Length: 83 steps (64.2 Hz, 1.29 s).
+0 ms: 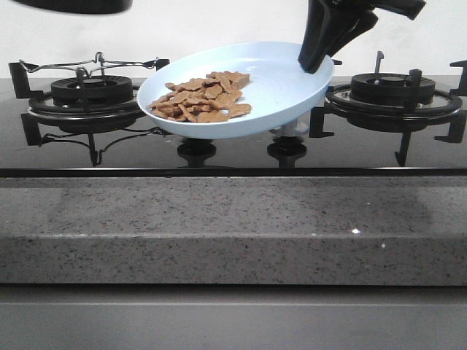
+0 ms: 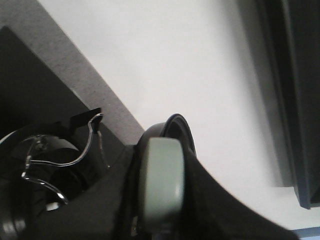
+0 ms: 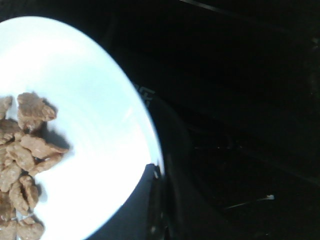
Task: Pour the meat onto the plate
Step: 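Return the empty pan to its burner with the left gripper and release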
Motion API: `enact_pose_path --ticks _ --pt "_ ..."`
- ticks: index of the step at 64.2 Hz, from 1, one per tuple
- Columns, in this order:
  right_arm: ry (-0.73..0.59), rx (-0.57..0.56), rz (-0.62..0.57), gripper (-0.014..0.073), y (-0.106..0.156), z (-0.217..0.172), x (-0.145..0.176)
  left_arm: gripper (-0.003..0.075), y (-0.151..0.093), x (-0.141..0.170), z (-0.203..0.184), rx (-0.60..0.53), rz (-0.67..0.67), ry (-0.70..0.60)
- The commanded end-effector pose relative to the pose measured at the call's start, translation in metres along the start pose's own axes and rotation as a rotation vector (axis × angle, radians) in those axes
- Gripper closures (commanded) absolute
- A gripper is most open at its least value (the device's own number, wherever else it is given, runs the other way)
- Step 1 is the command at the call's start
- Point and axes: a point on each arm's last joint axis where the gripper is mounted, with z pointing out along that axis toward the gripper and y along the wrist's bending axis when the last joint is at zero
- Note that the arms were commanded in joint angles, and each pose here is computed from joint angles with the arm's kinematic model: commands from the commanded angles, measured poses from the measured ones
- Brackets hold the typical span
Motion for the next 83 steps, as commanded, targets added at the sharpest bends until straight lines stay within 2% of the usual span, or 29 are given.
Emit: enact_pose_path --ticks 1,20,42,48,61,66,75,83 --pt "-0.123 -0.02 -0.011 0.0653 0.007 -0.028 -0.01 0.0741 -0.016 -0.006 0.001 0.122 -0.071 -0.018" --pt "-0.123 -0.02 -0.011 0.0653 0.007 -0.028 -0.01 0.0741 0.023 -0.004 0.022 0.069 -0.12 0.03" --pt "-0.123 -0.02 -0.011 0.0653 0.007 -0.028 -0.01 0.0732 0.038 -0.004 0.031 0.057 -0.116 0.05" --pt "-0.123 -0.02 -0.011 0.0653 0.007 -0.028 -0.01 0.065 0.037 -0.004 0.031 0.061 -0.116 0.054" --pt "-0.123 -0.02 -0.011 0.0653 0.007 -0.028 -0.01 0.0245 0.034 -0.002 0.029 0.1 -0.11 0.092" --pt "-0.123 -0.02 -0.011 0.0653 0.007 -0.028 -0.01 0.0156 0.033 0.0 0.027 0.109 -0.09 0.125" --pt "-0.123 -0.02 -0.011 0.0653 0.007 -0.028 -0.01 0.0146 0.036 0.005 0.02 0.06 0.007 0.215" --pt "-0.123 -0.02 -0.011 0.0653 0.007 -0.028 -0.01 0.0197 0.032 0.009 0.01 0.051 0.079 0.296"
